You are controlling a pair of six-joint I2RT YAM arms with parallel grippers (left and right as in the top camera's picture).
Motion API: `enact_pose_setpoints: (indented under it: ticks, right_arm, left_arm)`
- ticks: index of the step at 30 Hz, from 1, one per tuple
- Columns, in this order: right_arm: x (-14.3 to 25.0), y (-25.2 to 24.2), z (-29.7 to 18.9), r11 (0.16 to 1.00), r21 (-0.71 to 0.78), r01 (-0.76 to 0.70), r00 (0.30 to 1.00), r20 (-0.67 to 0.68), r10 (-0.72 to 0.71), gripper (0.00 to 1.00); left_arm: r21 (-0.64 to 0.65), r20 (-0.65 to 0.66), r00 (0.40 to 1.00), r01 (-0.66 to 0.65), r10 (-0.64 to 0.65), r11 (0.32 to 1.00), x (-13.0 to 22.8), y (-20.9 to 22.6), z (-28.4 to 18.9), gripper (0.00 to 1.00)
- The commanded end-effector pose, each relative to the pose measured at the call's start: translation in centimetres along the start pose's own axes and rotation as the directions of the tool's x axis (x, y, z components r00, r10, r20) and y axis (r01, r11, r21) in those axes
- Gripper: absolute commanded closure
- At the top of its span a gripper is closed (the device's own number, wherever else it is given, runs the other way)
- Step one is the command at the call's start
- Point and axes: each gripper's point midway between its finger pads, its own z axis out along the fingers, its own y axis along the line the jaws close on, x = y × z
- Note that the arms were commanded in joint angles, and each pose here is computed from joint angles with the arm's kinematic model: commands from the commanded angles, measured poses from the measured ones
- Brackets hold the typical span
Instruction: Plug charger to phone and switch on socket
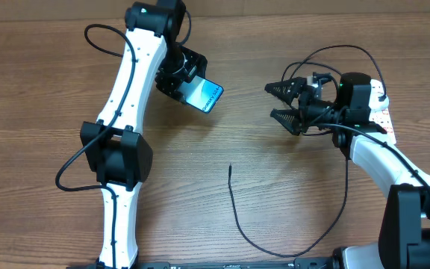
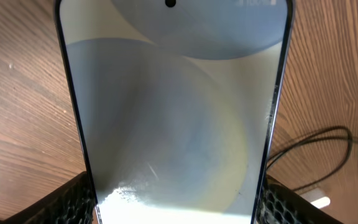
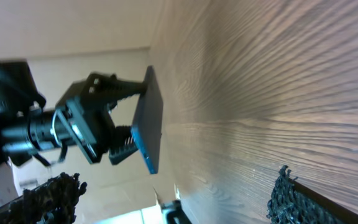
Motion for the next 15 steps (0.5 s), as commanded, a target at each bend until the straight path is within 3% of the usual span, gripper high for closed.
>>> enact_pose_setpoints:
  ticks: [1, 9, 15]
  right_arm:
    - [0.8, 1.4, 0.8, 0.996, -0.023, 0.080, 0.996, -0.030, -0.081, 0.00]
    - [2.1, 1.4, 2.5, 0.992, 0.002, 0.128, 0.991, -0.042, -0.127, 0.00]
    - [3.0, 1.6, 3.2, 0.968, -0.004, 0.250, 0.966, -0.063, -0.250, 0.00]
  left_arm:
    - [0.024, 0.062, 0.996, 0.060, -0.061, 0.998, 0.7, -0.8, -1.0, 0.96]
    - [0.030, 0.052, 0.996, 0.068, -0.070, 0.997, 3.0, -1.6, -0.3, 0.96]
    - [0.023, 0.041, 0.997, 0.062, -0.063, 0.998, 4.7, -1.9, 0.1, 0.96]
